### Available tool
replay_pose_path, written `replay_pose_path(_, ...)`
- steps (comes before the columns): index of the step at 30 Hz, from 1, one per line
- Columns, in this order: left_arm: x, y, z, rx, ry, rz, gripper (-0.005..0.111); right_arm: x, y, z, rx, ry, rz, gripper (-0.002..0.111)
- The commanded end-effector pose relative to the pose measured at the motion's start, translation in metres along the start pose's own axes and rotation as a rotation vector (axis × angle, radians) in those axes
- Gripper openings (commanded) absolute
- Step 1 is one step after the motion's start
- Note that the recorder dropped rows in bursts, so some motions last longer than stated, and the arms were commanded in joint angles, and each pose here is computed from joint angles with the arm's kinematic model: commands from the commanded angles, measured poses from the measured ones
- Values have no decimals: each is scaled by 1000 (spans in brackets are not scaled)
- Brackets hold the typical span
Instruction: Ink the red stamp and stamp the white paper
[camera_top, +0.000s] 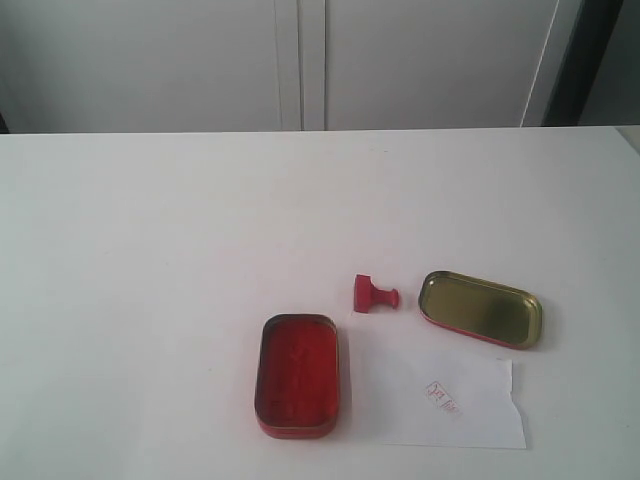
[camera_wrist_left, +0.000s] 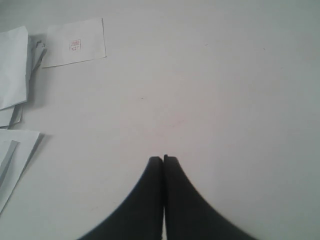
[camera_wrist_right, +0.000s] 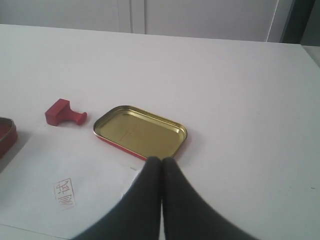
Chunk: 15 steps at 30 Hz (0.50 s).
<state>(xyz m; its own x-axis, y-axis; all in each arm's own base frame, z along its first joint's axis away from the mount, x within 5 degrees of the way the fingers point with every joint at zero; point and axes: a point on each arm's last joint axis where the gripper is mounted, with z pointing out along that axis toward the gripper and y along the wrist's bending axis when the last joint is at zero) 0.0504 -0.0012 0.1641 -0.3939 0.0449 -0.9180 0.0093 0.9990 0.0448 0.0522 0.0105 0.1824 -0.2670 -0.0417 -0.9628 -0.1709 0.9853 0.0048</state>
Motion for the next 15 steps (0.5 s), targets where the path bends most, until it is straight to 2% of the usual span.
replay_pose_path(1, 1, 0, 0, 5, -1, -12, 0, 1, 0, 0, 5, -11, -10, 0)
replay_pose_path(15, 1, 0, 0, 5, -1, -12, 0, 1, 0, 0, 5, -13, 2, 0)
